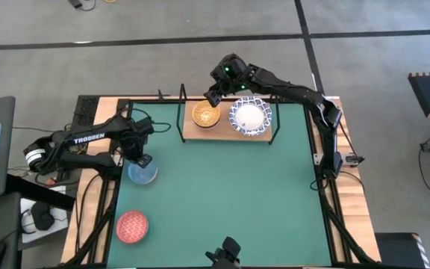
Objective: Place and stack bowls onto a shelf
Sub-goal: Stack the blue bowl on the yellow bowl on the shelf
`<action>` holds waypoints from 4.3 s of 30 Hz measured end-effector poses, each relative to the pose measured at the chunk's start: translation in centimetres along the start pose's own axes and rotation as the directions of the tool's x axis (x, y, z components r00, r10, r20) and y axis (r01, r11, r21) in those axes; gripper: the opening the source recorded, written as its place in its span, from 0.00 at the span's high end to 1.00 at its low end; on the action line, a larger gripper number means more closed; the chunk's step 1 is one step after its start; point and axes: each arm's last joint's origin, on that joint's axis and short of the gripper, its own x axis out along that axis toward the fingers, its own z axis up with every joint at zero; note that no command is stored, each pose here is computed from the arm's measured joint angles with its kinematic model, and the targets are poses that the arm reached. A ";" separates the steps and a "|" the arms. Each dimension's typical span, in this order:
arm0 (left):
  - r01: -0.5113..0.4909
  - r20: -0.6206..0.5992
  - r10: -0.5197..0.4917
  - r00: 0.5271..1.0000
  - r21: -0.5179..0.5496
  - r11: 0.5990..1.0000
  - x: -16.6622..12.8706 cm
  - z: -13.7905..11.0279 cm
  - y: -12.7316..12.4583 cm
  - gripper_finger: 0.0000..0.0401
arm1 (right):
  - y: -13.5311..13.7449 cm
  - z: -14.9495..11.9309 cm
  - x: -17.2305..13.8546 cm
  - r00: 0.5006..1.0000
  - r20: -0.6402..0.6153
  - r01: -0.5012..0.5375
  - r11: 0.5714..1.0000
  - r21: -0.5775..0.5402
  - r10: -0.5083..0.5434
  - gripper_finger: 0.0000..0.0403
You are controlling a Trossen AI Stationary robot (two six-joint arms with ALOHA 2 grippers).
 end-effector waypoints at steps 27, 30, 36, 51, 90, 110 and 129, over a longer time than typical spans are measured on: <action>0.048 0.738 0.079 0.670 -0.150 0.987 -16.0 0.0 -1.3 1.00 | 8.1 0.8 0.3 0.917 0.167 -0.323 0.921 -0.218 0.361 0.40; 0.047 0.807 0.105 0.581 -0.162 0.986 -17.2 0.4 -1.8 1.00 | 9.2 1.1 0.3 0.914 0.231 -0.265 0.922 -0.283 0.334 0.40; 0.067 0.890 0.138 0.435 -0.185 0.980 -18.4 1.1 -2.3 1.00 | 11.3 2.1 -0.8 0.910 0.334 -0.101 0.912 -0.398 0.247 0.40; 0.147 0.974 0.113 0.199 -0.143 0.979 -20.0 2.5 -5.3 1.00 | 12.2 2.5 -1.3 0.889 0.458 0.213 0.891 -0.401 -0.006 0.40; 0.181 0.947 -0.247 0.205 0.211 0.961 -20.0 1.4 -9.2 0.64 | -1.0 -2.4 2.8 0.962 -0.216 0.200 0.969 0.146 -0.167 0.82; 0.227 0.877 -0.295 0.378 0.221 0.948 -18.0 0.8 -10.1 0.64 | -0.7 -4.5 5.6 0.946 -0.318 0.122 0.974 0.189 -0.057 0.64; 0.141 0.762 -0.162 0.627 0.094 0.986 -14.1 -0.5 -9.2 0.64 | -0.8 -2.4 3.6 0.973 -0.222 -0.016 0.972 0.233 0.069 0.45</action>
